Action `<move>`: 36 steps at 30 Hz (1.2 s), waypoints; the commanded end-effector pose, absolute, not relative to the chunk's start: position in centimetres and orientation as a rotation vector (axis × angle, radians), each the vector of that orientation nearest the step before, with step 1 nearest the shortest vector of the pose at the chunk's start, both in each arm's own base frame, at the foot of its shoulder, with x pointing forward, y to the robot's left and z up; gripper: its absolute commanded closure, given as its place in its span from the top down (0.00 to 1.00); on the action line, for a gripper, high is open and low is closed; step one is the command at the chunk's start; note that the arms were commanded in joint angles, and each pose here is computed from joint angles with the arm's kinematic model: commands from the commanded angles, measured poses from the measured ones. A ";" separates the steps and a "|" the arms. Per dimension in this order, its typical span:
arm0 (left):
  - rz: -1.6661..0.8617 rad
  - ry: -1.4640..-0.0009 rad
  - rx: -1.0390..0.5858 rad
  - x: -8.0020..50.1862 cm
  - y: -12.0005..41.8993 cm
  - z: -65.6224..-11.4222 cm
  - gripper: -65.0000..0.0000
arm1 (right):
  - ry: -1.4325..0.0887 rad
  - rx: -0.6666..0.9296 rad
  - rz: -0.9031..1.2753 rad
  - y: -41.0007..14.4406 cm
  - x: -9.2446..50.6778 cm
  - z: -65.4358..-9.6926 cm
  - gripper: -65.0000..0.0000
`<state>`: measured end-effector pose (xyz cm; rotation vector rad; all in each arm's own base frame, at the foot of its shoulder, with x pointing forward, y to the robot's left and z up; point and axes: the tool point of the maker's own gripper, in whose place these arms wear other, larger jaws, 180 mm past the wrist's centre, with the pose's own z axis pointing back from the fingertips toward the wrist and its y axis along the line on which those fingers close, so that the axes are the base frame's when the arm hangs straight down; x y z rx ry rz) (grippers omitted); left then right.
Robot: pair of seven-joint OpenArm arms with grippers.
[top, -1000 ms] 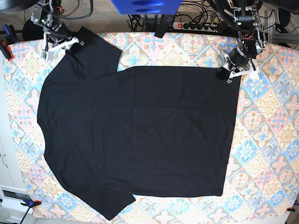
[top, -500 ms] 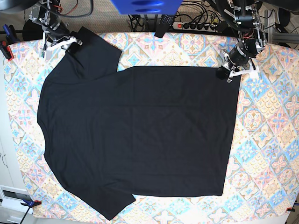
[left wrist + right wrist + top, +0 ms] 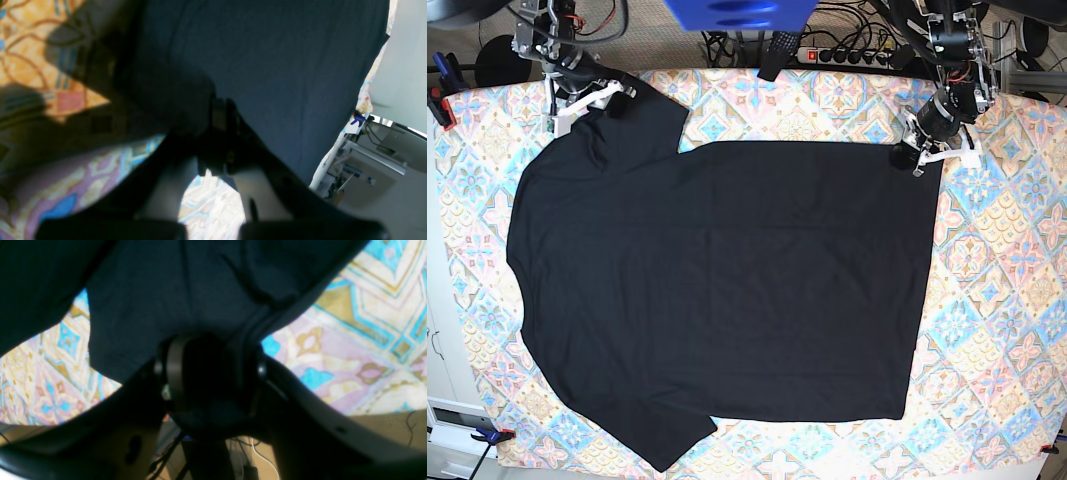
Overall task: Fold the T-shirt properly
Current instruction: 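Grasp the black shirt's shoulder corners with left and right grippers, then pull the held shoulders toward the robot, dragging the shirt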
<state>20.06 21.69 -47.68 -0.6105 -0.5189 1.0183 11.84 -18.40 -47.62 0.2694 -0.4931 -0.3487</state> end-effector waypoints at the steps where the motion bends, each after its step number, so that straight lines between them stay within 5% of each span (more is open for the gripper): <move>1: 1.009 -0.532 -0.611 20.3 22.1 -47.2 0.00 | -0.471 0.267 -0.345 -18.5 11.2 -47.7 0.28; 8: 0.992 -0.529 -0.590 19.6 22.7 -47.1 0.00 | -0.473 0.264 -0.345 -18.6 11.1 -47.5 0.00; 22: 0.986 -0.444 -0.512 14.0 23.5 -48.2 0.00 | -0.377 0.153 -0.421 -22.7 4.5 -47.9 0.00; 36: 0.904 -0.423 -0.468 9.4 22.7 -45.6 0.00 | -0.359 0.264 -0.254 -21.8 -0.6 -46.1 0.00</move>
